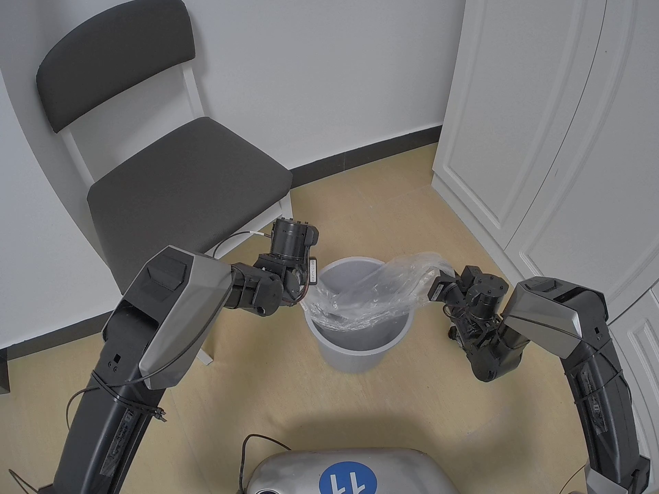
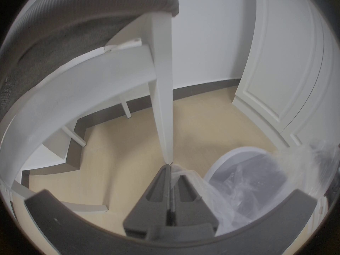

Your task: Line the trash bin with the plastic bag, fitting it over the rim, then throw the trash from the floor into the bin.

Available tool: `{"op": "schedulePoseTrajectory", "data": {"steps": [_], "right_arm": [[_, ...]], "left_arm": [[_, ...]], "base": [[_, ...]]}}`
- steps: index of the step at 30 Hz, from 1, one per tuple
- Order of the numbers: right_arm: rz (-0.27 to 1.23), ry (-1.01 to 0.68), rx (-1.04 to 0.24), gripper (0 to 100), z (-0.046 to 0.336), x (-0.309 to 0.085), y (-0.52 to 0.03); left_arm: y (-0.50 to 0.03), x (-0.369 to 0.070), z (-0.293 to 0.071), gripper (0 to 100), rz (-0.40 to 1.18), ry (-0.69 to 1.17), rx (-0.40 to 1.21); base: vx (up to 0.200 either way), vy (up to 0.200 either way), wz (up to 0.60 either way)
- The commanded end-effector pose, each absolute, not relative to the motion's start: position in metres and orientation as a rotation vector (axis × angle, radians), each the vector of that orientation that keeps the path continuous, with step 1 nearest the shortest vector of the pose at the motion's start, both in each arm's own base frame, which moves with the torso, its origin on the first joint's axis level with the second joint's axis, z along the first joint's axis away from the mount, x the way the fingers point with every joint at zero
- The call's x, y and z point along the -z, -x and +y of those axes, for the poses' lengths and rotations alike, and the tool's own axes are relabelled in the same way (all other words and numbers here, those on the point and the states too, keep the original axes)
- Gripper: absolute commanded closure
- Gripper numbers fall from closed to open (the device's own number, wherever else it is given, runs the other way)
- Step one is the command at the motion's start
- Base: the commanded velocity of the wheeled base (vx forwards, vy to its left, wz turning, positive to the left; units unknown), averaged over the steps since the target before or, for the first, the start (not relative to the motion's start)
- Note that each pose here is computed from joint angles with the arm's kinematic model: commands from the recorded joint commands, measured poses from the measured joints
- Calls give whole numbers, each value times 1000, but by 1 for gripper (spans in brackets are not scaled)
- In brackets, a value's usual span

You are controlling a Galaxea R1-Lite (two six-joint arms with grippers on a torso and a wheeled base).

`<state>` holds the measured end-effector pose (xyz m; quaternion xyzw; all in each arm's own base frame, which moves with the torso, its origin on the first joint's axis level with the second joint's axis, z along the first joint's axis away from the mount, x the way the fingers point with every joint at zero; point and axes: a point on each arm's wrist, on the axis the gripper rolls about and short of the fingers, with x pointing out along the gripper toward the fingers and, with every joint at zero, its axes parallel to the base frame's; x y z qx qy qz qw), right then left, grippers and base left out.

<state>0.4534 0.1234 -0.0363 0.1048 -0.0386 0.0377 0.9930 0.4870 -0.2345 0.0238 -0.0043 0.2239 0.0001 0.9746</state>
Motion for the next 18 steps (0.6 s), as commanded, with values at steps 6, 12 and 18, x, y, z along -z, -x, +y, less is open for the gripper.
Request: {"op": "schedulePoseTrajectory", "data": {"steps": [6, 12, 18], "right_arm": [[65, -179, -157, 100, 111, 35, -418], [156, -151, -231, 100, 101, 14, -386], [299, -37, -299, 100, 87, 11, -355]], "left_arm": [[-470, -20, -218, 100, 616, -92, -11], [-443, -41, -196, 100, 707, -185, 88], [-429, -36, -182, 100, 771, -278, 152]], "base": [[0, 0, 0], [0, 0, 0], [0, 0, 0]]}}
